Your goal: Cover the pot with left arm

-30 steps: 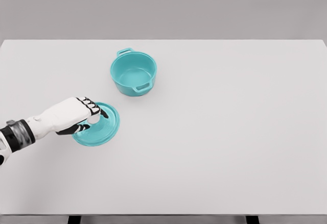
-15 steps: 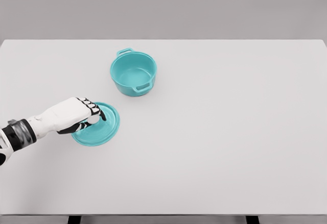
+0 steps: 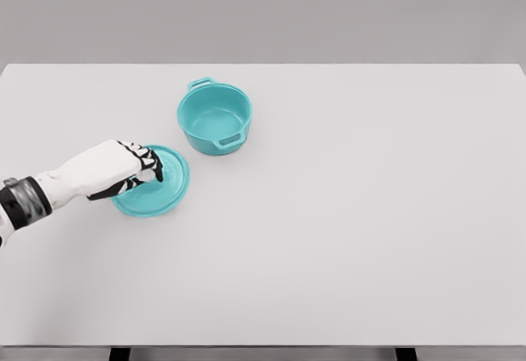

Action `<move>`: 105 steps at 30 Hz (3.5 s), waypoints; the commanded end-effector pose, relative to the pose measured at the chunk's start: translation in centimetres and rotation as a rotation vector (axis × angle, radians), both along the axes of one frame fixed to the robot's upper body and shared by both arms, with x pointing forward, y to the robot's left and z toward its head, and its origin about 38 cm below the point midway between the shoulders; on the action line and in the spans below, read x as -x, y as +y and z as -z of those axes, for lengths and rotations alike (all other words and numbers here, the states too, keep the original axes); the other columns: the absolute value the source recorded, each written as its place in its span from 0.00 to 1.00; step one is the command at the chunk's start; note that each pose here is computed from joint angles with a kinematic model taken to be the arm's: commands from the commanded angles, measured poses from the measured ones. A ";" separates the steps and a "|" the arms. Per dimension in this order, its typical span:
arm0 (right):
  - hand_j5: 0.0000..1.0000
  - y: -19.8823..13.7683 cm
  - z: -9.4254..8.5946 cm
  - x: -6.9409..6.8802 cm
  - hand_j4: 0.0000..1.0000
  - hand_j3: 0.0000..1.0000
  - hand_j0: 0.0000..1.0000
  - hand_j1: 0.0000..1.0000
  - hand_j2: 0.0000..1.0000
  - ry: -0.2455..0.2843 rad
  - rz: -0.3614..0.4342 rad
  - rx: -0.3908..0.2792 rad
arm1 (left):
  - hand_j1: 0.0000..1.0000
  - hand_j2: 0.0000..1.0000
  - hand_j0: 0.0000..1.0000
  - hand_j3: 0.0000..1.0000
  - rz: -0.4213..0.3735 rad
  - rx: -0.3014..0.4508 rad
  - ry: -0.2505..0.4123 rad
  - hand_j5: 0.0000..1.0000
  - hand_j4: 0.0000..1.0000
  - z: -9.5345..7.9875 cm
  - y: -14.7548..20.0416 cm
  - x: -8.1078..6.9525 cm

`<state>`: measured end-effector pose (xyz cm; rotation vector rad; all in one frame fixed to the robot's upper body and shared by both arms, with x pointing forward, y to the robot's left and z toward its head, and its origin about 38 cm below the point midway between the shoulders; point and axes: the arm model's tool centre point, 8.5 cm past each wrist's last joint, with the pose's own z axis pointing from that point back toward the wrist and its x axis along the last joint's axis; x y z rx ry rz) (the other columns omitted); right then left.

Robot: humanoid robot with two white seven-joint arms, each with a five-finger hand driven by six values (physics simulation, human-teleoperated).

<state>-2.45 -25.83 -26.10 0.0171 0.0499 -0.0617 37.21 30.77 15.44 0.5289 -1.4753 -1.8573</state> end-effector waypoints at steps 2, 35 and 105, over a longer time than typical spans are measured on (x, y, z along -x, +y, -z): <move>1.00 0.0 0.0 0.0 1.00 1.00 1.00 1.00 1.00 0.000 0.000 0.000 | 0.46 0.46 0.46 0.46 -0.002 0.007 -0.012 0.46 0.46 -0.6 0.1 -0.3; 1.00 0.0 0.0 0.0 1.00 1.00 1.00 1.00 1.00 0.001 0.000 -0.001 | 0.46 0.46 0.46 0.46 -0.048 0.054 -0.094 0.46 0.46 -4.6 0.4 -5.7; 1.00 0.0 0.0 -0.1 1.00 1.00 1.00 1.00 1.00 -0.002 0.000 0.000 | 0.60 0.60 0.60 0.60 0.009 0.197 0.054 0.60 0.60 -2.6 -9.5 -14.0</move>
